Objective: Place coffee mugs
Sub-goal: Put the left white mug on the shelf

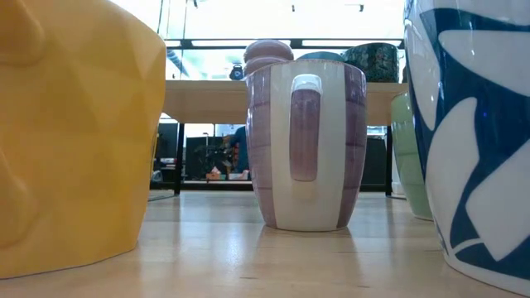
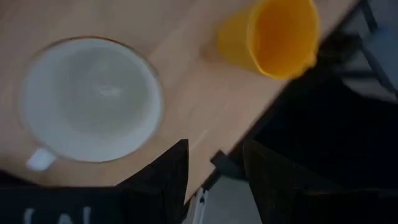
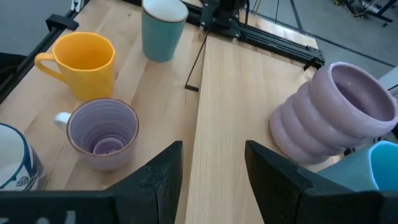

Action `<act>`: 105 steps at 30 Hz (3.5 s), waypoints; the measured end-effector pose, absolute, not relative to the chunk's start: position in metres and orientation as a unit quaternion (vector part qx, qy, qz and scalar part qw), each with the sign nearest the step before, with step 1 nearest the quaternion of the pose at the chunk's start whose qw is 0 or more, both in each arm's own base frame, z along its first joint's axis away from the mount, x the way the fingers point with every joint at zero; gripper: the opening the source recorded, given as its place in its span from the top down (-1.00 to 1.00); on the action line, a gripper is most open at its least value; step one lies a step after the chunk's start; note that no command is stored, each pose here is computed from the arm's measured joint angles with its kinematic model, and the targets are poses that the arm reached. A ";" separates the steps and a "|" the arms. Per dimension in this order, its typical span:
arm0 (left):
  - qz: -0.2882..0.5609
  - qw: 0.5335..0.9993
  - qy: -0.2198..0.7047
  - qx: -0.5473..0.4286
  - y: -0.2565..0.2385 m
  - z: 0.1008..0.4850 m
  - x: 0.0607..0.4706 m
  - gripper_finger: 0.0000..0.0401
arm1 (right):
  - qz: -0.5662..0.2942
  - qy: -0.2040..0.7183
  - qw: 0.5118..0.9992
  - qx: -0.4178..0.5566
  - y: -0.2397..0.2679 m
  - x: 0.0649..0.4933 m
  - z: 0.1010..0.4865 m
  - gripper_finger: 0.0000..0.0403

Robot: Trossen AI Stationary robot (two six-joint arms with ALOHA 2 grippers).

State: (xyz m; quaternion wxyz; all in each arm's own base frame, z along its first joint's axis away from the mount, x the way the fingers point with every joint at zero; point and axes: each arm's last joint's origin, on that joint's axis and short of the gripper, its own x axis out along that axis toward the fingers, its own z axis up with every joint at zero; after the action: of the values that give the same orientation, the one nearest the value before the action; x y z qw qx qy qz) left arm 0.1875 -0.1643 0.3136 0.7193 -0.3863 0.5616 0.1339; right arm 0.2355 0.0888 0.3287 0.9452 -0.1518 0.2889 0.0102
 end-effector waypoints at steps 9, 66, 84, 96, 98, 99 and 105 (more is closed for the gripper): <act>0.209 0.724 0.531 -0.389 -0.160 0.309 0.187 0.18 | 0.007 0.311 0.938 -0.151 0.087 0.233 0.312 0.12; 0.340 0.675 0.590 -0.284 -0.180 0.220 0.241 0.84 | 0.013 0.287 0.947 -0.142 0.088 0.233 0.306 0.12; 0.162 0.713 0.659 -0.176 -0.188 0.259 0.218 0.84 | 0.023 0.288 0.947 -0.139 0.088 0.233 0.306 0.12; 0.016 0.725 0.689 -0.001 -0.201 0.303 0.185 0.84 | 0.023 0.288 0.947 -0.138 0.088 0.233 0.307 0.12; 0.017 0.728 0.685 0.018 -0.202 0.314 0.179 0.84 | 0.023 0.288 0.947 -0.139 0.088 0.233 0.306 0.12; 0.025 0.729 0.683 0.034 -0.201 0.319 0.176 0.84 | 0.023 0.288 0.947 -0.138 0.088 0.233 0.306 0.12; -0.024 0.767 0.626 0.139 -0.206 0.335 0.171 0.84 | 0.023 0.293 0.945 -0.140 0.088 0.232 0.306 0.12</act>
State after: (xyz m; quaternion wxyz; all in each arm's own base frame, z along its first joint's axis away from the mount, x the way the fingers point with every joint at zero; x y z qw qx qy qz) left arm 0.1710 -0.2062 0.3346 0.7669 0.1387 0.6261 -0.0243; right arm 0.2320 0.0880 0.3056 0.9454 -0.1404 0.2932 0.0235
